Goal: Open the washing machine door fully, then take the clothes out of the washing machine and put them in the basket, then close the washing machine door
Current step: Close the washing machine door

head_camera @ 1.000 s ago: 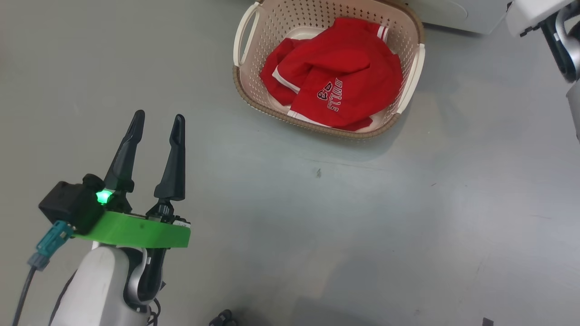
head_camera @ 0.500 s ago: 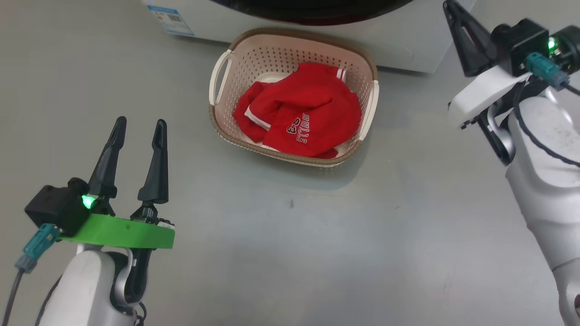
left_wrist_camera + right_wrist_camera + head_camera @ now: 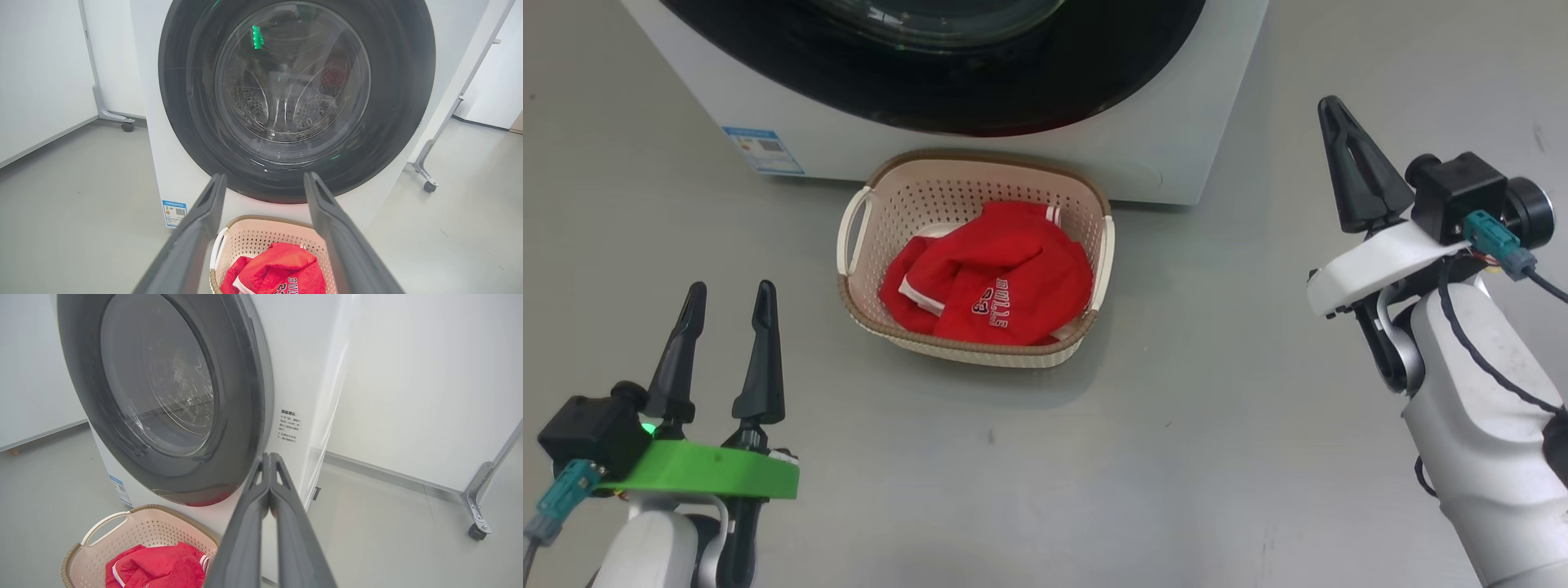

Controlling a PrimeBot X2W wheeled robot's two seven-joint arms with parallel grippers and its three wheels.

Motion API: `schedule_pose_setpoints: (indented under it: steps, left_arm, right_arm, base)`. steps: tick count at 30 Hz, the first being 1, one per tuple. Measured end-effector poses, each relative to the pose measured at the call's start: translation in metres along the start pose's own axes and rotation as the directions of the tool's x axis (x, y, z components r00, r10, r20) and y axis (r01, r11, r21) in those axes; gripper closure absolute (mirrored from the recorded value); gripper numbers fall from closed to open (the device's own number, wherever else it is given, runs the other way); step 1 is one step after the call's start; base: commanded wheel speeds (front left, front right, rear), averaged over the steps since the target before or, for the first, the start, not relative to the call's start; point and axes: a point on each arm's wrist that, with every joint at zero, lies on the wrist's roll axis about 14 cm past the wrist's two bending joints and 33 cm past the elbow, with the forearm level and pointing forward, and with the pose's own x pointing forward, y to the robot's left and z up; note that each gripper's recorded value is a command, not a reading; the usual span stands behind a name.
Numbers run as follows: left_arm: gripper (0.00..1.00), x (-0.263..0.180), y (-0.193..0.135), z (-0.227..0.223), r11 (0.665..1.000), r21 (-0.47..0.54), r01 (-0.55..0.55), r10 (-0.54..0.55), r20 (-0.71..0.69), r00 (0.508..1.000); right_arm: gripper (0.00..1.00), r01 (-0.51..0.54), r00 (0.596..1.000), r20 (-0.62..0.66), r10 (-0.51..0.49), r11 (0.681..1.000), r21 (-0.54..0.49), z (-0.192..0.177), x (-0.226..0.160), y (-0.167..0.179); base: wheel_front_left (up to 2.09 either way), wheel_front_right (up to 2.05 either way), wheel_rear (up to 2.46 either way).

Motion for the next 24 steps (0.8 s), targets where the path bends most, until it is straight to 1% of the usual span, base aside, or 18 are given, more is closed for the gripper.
schedule_pose_setpoints:
  steps: [7,16,20,21,22,23,24]
  left_arm:
    - [0.00,-0.008,-0.015,0.001,0.999,-0.016,0.040,-0.040,0.003,0.999]
    - [0.00,-0.016,-0.030,0.004,0.996,-0.028,0.081,-0.080,0.012,0.997]
    - [0.00,-0.021,-0.034,0.003,0.996,-0.041,0.085,-0.085,0.011,0.996]
    - [0.00,-0.021,-0.036,0.003,0.995,-0.044,0.087,-0.086,0.013,0.996]
    - [0.00,-0.022,-0.037,0.004,0.995,-0.046,0.088,-0.088,0.016,0.996]
    - [0.00,-0.022,-0.037,0.004,0.995,-0.048,0.089,-0.088,0.017,0.996]
    - [0.00,-0.023,-0.037,0.004,0.995,-0.049,0.088,-0.087,0.018,0.996]
  right_arm:
    - [1.00,0.123,0.992,0.034,-0.124,0.992,0.035,0.017,-0.042,-0.020]
    - [1.00,0.219,0.973,0.068,-0.221,0.975,0.042,0.032,-0.090,-0.032]
    - [1.00,0.262,0.961,0.082,-0.263,0.965,0.028,0.037,-0.107,-0.037]
    - [0.93,0.278,0.956,0.084,-0.279,0.960,0.031,0.038,-0.112,-0.039]
    - [0.56,0.294,0.951,0.086,-0.296,0.955,0.035,0.038,-0.116,-0.041]
    - [0.00,0.308,0.946,0.088,-0.311,0.950,0.041,0.039,-0.120,-0.043]
    - [0.00,0.318,0.943,0.088,-0.321,0.947,0.048,0.038,-0.124,-0.044]
  base:
    - [0.00,0.00,0.00]
    - [0.00,0.00,0.00]
    - [0.00,0.00,0.00]
    - [0.00,0.00,0.00]
    - [0.00,0.00,0.00]
    - [0.00,0.00,0.00]
    - [0.00,0.00,0.00]
